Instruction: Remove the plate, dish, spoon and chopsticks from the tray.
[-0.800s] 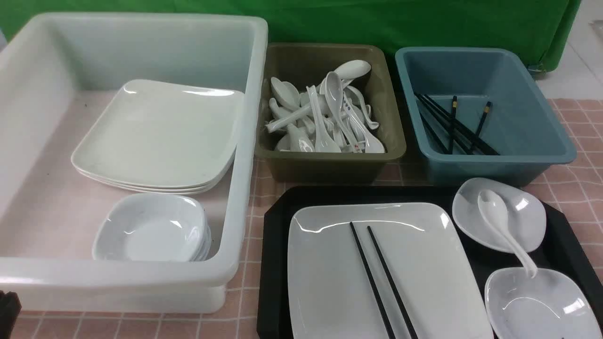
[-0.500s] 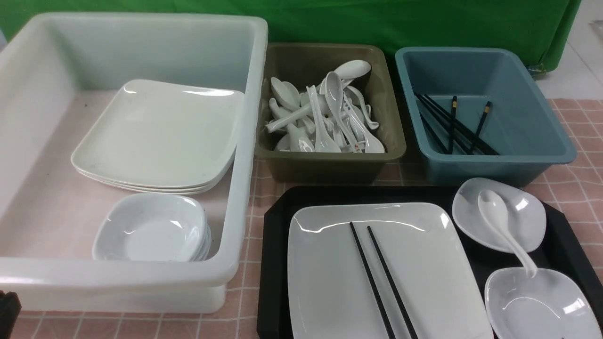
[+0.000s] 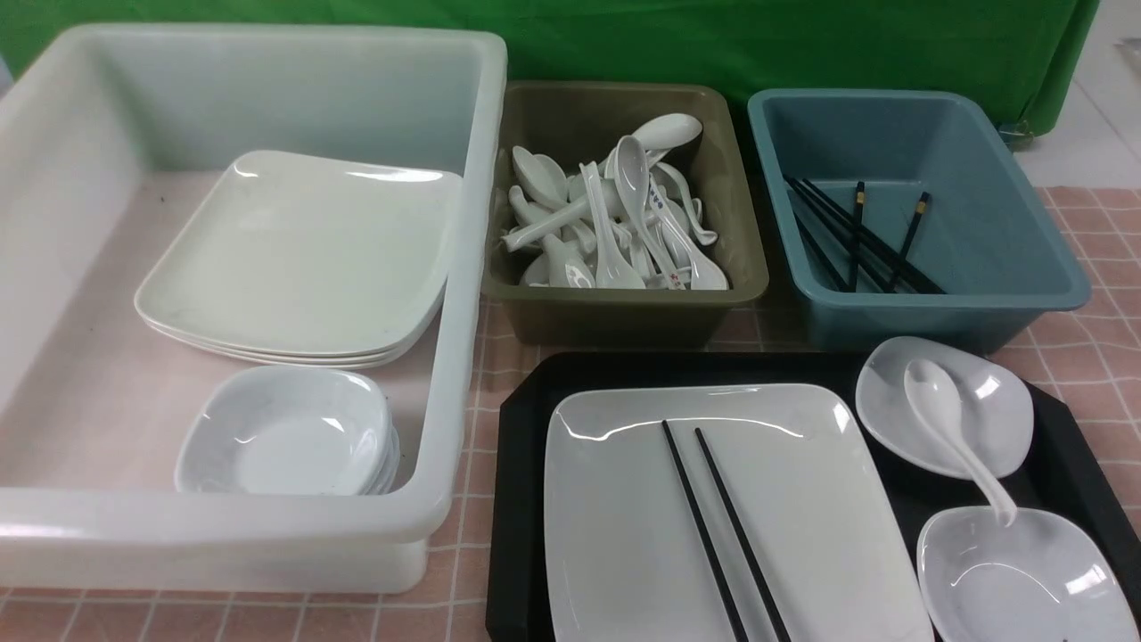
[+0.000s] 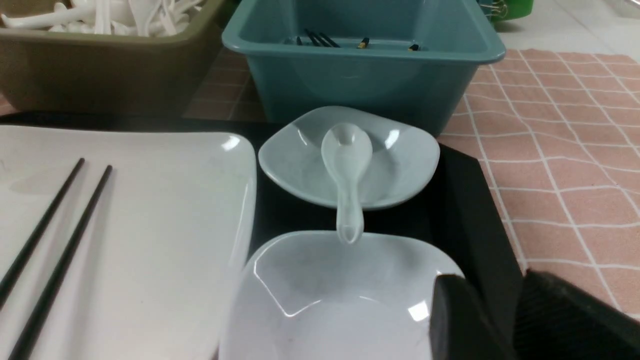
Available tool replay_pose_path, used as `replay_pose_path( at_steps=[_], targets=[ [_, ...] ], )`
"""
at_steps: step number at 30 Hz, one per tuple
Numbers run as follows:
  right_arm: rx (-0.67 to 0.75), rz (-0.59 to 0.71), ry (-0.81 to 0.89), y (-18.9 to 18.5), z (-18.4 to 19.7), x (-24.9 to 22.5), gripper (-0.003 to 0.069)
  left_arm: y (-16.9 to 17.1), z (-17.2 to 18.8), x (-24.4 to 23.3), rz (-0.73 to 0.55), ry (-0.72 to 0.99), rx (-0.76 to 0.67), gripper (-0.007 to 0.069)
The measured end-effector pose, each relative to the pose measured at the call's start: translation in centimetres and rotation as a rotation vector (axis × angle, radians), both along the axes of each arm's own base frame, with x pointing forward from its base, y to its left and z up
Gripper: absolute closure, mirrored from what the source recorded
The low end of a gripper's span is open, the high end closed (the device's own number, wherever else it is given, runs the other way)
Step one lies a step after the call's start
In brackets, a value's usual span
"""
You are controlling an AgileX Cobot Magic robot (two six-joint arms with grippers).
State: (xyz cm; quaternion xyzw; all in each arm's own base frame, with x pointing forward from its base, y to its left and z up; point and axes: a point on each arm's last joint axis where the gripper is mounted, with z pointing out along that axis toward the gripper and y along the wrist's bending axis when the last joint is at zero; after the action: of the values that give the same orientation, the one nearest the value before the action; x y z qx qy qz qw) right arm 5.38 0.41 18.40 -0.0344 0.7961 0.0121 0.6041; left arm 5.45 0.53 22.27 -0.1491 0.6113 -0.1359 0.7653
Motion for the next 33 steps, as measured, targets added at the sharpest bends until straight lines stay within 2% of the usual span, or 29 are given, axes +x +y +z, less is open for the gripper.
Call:
replay_pose_path(
  at_steps=[3, 5, 6, 8, 11, 14, 16, 20, 23, 24, 27, 28, 29, 30, 33],
  targets=[
    [0.0, 0.0, 0.0, 0.0, 0.0, 0.0, 0.0418, 0.3, 0.6, -0.2, 0.026, -0.073, -0.025, 0.0604],
    [0.062, -0.008, -0.016, 0.1, 0.1, 0.0, 0.0418, 0.6, 1.3, -0.4, 0.042, -0.154, -0.088, 0.0604],
    [0.133, -0.02, -0.03, 0.1, 0.2, 0.1, 0.0418, 0.7, 1.6, -0.6, 0.045, -0.2, -0.129, 0.0604],
    [0.378, -0.053, -0.087, 0.3, 0.8, 0.2, 0.0418, 1.1, 2.5, -1.1, 0.037, -0.329, -0.238, 0.0604],
    [0.621, -0.085, -0.208, 0.1, 2.1, 0.4, 0.0418, 0.8, 4.5, -1.7, -0.01, -0.414, -0.26, 0.0604],
    [0.718, -0.09, -0.281, -0.1, 2.8, 0.4, 0.0418, 0.2, 7.5, -2.5, -0.066, -0.424, -0.214, 0.0604],
    [0.755, -0.088, -0.336, -0.3, 3.3, 0.3, 0.0418, -0.3, 11.0, -2.9, -0.1, -0.336, -0.167, 0.0604],
    [0.796, -0.084, -0.395, -0.4, 3.8, 0.2, 0.0421, -0.6, 15.3, -1.4, -0.096, -0.043, -0.106, 0.0604],
    [0.792, -0.063, -0.369, -0.2, 4.7, 0.1, 0.0477, -1.0, 17.0, 1.1, -0.118, 0.251, -0.017, 0.0604],
    [0.736, -0.041, -0.309, 0.1, 5.7, -0.1, 0.0528, -1.4, 17.0, 2.8, -0.156, 0.423, 0.028, 0.0604],
    [0.567, 0.026, -0.166, 0.7, 9.6, -0.3, 0.0625, -2.2, 16.8, 5.9, -0.269, 0.689, 0.097, 0.0604],
    [0.486, 0.057, -0.071, 1.1, 11.1, 0.0, 0.0629, -2.5, 16.3, 7.5, -0.324, 0.791, 0.126, 0.0604],
    [0.469, 0.062, -0.033, 1.1, 11.1, 0.0, 0.0629, -2.6, 16.2, 7.8, -0.333, 0.807, 0.128, 0.0604],
    [0.37, 0.106, 0.097, 1.7, 12.8, 0.9, 0.0629, -2.9, 15.4, 9.8, -0.398, 0.91, 0.131, 0.0604],
    [0.218, 0.176, 0.363, 2.7, 14.5, 3.2, 0.0629, -3.8, 14.1, 12.7, -0.501, 1.032, 0.101, 0.061]
  ],
)
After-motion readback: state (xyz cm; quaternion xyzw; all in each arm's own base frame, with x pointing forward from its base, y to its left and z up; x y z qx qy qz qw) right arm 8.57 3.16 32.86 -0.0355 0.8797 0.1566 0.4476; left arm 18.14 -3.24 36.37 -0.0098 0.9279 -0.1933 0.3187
